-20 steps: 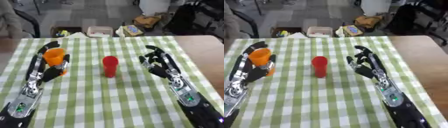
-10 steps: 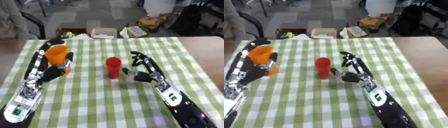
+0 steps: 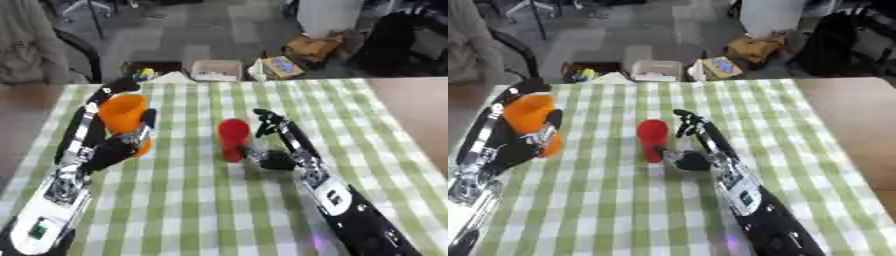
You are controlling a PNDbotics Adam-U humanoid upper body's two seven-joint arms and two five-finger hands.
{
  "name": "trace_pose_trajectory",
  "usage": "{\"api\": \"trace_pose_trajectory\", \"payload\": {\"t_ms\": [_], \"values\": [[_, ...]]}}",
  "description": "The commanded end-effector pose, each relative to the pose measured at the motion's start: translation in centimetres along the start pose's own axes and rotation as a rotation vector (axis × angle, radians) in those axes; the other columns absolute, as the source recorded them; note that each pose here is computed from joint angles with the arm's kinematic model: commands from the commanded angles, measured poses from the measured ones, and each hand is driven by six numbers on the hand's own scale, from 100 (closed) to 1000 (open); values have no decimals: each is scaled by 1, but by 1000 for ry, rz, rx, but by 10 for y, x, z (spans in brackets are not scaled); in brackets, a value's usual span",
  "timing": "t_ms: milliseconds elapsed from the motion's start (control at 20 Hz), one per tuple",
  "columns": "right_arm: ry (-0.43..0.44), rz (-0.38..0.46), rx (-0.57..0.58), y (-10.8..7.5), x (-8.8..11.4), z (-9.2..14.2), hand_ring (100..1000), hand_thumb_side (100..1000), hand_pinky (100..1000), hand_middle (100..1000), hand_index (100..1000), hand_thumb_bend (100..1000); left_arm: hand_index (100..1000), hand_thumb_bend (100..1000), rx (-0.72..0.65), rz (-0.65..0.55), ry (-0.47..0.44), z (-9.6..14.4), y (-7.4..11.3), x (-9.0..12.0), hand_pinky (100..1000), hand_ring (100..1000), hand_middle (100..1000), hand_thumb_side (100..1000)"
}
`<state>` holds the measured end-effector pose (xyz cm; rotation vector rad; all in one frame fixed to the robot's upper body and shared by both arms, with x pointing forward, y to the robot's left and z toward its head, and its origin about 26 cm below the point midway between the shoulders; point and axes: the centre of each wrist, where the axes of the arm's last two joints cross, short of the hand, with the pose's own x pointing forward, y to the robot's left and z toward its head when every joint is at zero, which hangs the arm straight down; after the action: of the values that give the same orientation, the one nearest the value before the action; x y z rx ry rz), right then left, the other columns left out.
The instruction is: Pour the contents of one cup into another cup.
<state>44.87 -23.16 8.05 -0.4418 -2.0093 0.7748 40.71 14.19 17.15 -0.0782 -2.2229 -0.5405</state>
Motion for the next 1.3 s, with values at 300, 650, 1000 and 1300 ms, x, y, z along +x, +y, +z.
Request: {"api": "trace_pose_trajectory", "payload": {"t_ms": [300, 650, 1000, 1300], "values": [[-6, 34, -50, -14, 2, -8, 919, 449, 743, 531, 933, 562, 867, 195, -43, 24, -64, -5, -6, 19, 365, 413, 757, 228], [-2, 43, -62, -17, 1, -10, 923, 448, 747, 537, 935, 575, 867, 191, -67, 41, -75, -5, -11, 24, 365, 413, 757, 230], [-18, 58, -61, -17, 5, -16, 936, 435, 763, 556, 939, 588, 867, 179, -83, 59, -87, -6, -16, 29, 366, 414, 757, 233], [-50, 71, -39, -13, 11, -21, 933, 434, 761, 551, 940, 588, 867, 173, -88, 64, -93, -6, -17, 32, 366, 414, 757, 233]]}}
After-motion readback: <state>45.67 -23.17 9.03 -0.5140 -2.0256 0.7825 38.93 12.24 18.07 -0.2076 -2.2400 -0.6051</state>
